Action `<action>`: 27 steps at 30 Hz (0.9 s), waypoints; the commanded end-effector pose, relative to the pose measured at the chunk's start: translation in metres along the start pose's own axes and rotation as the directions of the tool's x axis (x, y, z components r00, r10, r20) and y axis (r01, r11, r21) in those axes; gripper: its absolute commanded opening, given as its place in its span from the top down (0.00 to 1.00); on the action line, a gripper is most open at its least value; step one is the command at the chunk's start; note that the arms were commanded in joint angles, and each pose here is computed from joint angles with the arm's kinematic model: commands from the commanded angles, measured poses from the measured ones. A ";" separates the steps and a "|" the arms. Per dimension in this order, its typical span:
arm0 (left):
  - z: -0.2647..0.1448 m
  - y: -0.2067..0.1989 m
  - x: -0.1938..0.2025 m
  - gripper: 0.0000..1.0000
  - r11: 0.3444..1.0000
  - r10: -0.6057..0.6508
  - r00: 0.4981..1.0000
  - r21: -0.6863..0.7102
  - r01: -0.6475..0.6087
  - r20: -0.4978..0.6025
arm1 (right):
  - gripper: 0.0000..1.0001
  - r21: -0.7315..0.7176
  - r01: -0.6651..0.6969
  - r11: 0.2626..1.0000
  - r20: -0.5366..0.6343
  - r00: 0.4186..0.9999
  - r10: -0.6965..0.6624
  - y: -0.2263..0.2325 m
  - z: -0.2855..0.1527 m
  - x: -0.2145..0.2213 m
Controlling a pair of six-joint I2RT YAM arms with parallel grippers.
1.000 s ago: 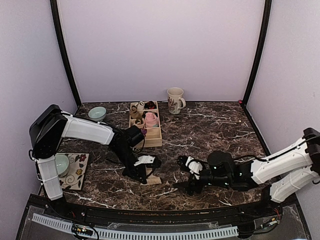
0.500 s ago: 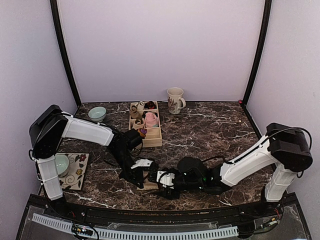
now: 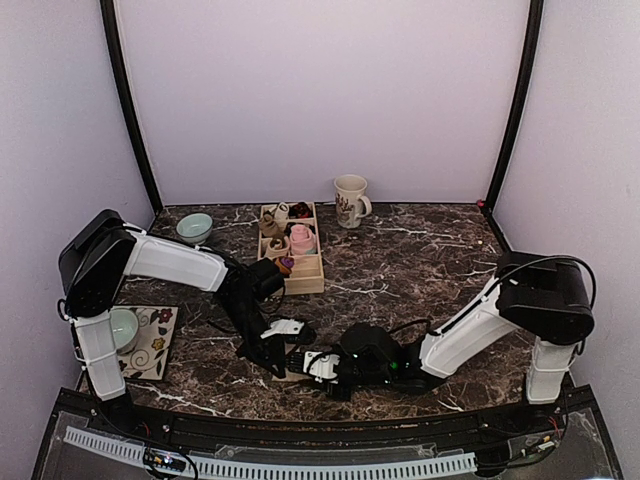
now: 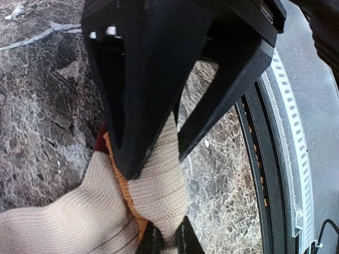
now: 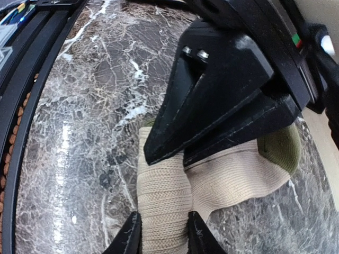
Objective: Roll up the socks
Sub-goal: Pick up the sock from the center of the board.
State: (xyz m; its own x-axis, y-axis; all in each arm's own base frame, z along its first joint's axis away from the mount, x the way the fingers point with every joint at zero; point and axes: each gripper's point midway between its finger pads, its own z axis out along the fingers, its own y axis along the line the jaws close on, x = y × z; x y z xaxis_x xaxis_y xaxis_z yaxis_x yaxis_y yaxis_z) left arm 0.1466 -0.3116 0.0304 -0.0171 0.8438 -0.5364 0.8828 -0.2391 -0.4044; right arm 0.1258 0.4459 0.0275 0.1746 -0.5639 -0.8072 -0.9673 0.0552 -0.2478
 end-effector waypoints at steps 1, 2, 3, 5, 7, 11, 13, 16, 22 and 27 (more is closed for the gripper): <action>0.003 -0.007 0.019 1.00 0.999 -0.035 0.997 0.017 0.036 -0.072 | 0.81 0.026 -0.004 1.000 0.025 1.000 0.004 -0.003 0.004 -0.007; 0.004 -0.007 0.019 1.00 0.999 -0.036 0.997 0.016 0.037 -0.072 | 0.84 0.026 -0.006 1.000 0.025 1.000 0.005 -0.003 0.004 -0.007; 0.004 -0.007 0.021 1.00 0.999 -0.036 0.996 0.013 0.037 -0.076 | 0.86 0.026 -0.010 1.000 0.021 1.000 0.009 -0.004 0.003 -0.007; 0.006 -0.003 0.025 1.00 0.999 -0.040 0.995 -0.008 0.040 -0.091 | 0.91 0.016 -0.026 1.000 0.018 1.000 0.025 -0.002 0.002 -0.007; 0.006 0.004 0.028 0.97 0.998 -0.049 0.993 -0.045 0.045 -0.111 | 0.96 -0.013 -0.049 0.999 -0.004 0.999 0.049 0.003 0.002 -0.003; -0.007 0.030 0.025 0.68 0.975 -0.061 0.991 -0.219 0.034 -0.118 | 1.00 -0.062 -0.158 0.986 -0.083 0.985 0.152 0.014 0.002 0.011; -0.021 0.041 0.020 0.52 0.942 -0.056 0.992 -0.334 0.015 -0.114 | 1.00 -0.071 -0.224 0.972 -0.119 0.969 0.214 0.020 -0.001 0.021; -0.041 0.045 0.020 0.44 0.889 -0.038 0.994 -0.458 -0.013 -0.102 | 1.00 -0.058 -0.324 0.944 -0.211 0.928 0.306 0.027 -0.005 0.045; -0.073 0.047 0.052 0.41 0.802 -0.131 0.988 -0.594 0.055 -0.086 | 1.00 -0.016 -0.494 0.869 -0.340 0.820 0.460 0.036 -0.015 0.073; -0.099 0.032 0.058 0.42 0.763 -0.122 0.992 -0.642 0.070 -0.036 | 1.00 0.000 -0.581 0.814 -0.396 0.747 0.533 0.039 -0.024 0.085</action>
State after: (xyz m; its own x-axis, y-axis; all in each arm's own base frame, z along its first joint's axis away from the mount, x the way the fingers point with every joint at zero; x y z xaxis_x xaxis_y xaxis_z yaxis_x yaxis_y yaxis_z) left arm 0.2168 -0.2376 0.0403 -0.1076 0.8961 -0.4307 0.9882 0.1438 0.0523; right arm 0.1219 0.4370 0.0233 -0.2778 -0.5586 -0.7815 -0.9530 0.2628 0.1509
